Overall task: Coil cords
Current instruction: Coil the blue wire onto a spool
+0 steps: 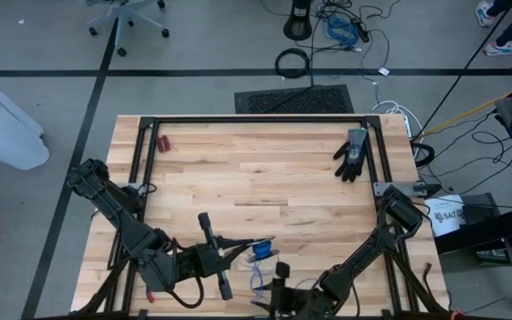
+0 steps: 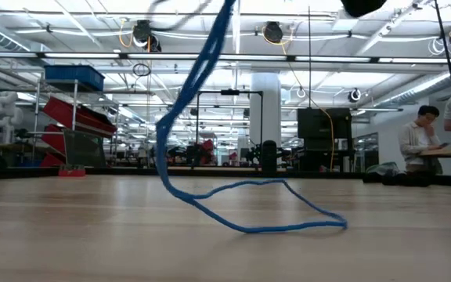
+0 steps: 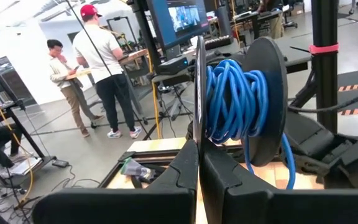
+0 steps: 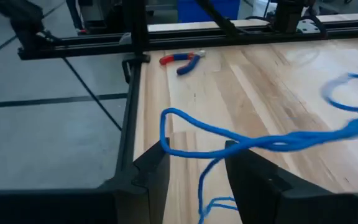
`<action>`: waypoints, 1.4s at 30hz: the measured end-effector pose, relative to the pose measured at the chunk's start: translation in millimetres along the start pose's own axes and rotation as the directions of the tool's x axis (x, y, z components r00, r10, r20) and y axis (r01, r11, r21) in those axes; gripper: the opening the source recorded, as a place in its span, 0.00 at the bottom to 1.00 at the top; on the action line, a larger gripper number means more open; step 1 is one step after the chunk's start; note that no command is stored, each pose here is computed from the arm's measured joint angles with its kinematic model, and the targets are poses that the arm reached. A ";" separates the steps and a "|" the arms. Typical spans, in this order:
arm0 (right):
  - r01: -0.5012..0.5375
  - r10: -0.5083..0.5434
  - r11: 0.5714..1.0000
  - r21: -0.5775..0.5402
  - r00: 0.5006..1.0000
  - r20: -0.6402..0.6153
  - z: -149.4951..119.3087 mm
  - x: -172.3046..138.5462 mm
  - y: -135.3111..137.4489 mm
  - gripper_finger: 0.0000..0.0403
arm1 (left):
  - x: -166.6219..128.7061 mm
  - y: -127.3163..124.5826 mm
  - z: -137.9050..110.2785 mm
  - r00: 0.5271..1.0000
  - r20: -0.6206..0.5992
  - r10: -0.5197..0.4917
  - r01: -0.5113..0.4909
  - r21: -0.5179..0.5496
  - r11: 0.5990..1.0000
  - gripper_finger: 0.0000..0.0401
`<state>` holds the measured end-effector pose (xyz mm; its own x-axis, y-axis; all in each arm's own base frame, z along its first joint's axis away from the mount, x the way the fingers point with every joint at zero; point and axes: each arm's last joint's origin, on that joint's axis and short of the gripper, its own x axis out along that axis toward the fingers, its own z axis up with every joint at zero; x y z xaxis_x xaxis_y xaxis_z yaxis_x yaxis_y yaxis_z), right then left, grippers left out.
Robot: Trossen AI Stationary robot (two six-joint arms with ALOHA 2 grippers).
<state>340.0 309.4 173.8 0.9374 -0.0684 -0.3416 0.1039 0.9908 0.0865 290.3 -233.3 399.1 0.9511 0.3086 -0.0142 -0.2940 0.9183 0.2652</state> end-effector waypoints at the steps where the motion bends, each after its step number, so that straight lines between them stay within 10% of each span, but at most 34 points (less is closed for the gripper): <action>1: 0.006 -0.006 1.000 0.001 1.000 -0.001 -1.2 2.2 -1.1 0.35 | 0.0 0.0 0.0 1.000 0.000 -0.001 0.001 0.000 1.000 0.02; 11: 0.076 -0.076 0.997 0.025 0.997 0.003 -7.1 11.3 -8.1 0.34 | -0.4 0.2 0.9 1.000 0.005 -0.003 0.003 -0.008 1.000 0.02; 19: 0.070 -0.070 0.997 0.028 0.998 0.001 -7.4 10.9 -7.5 0.03 | -0.4 0.4 1.4 1.000 0.008 -0.004 0.004 -0.010 1.000 0.02; 25: 0.057 -0.057 0.998 0.001 0.992 -0.114 -17.0 9.3 -11.9 0.01 | -3.0 -0.9 2.8 1.000 0.016 -0.012 0.012 -0.015 1.000 0.02; 34: 0.156 -0.164 0.986 -0.060 0.838 -0.520 -49.9 -10.5 -36.0 0.00 | -11.3 -0.9 6.3 1.000 0.019 -0.006 0.006 0.007 1.000 0.02; 42: 0.184 -0.203 0.978 -0.095 0.772 -0.603 -56.5 -25.7 -37.7 0.00 | -36.1 1.3 15.1 0.995 -0.002 0.102 -0.102 0.050 0.994 0.02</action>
<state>293.2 280.5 126.4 0.5018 -0.1841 -0.8452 0.2425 0.9678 -0.0668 257.0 -247.0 414.5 0.9159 0.4013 0.0111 -0.3843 0.8684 0.3133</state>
